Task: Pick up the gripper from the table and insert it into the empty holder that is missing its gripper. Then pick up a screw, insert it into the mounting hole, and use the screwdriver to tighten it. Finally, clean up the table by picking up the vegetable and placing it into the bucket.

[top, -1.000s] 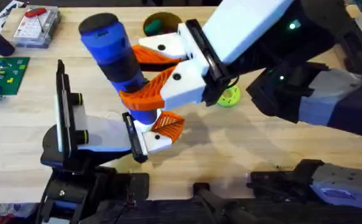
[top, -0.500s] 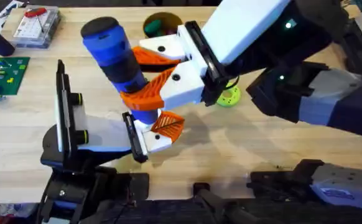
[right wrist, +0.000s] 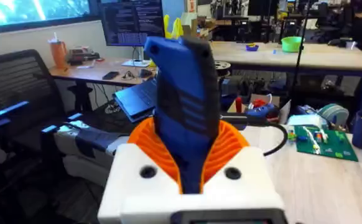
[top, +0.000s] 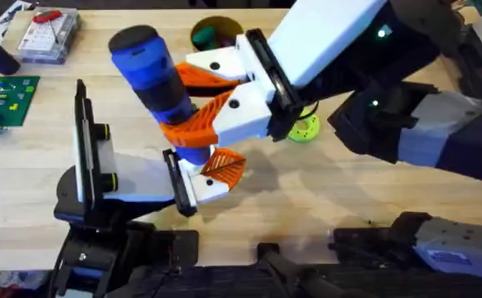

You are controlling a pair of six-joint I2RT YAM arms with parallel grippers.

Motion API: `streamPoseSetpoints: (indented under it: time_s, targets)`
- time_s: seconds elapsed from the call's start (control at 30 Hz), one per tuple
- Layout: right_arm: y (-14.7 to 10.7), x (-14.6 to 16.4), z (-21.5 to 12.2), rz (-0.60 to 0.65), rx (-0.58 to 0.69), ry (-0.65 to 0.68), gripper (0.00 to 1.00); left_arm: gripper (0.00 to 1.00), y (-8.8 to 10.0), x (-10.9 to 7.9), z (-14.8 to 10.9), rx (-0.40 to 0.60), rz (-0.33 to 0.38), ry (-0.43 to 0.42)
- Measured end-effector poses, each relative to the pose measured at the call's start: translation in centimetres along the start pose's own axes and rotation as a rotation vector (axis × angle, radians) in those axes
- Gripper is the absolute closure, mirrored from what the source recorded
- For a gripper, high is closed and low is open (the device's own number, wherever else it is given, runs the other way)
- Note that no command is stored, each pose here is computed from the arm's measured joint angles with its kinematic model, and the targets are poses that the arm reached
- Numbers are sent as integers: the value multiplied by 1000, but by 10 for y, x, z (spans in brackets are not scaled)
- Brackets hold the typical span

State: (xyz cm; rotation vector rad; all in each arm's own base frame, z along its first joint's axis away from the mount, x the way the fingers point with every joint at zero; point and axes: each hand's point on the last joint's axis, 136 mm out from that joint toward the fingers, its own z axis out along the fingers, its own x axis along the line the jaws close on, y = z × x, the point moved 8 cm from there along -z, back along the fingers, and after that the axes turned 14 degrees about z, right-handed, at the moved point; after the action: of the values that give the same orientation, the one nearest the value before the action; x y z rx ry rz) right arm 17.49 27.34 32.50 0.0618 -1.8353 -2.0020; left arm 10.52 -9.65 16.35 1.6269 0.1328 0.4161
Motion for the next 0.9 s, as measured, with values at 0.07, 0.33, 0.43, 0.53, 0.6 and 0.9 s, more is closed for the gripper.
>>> streamPoseSetpoints:
  time_s: [0.07,0.33,0.43,0.53,0.6,0.9]
  targets:
    - [0,0,0,1,1,0,894,985,0,0,0,0,0,0]
    - [-1,0,0,4,3,-2,894,985,0,0,0,0,0,0]
    - [-1,-1,0,4,3,-3,894,985,0,0,0,0,0,0]
    - [-1,-1,0,6,3,-5,894,985,0,0,0,0,0,0]
    - [-1,-1,0,7,3,-6,894,985,0,0,0,0,0,0]
    - [-1,-1,0,2,4,-7,894,985,0,0,0,0,0,0]
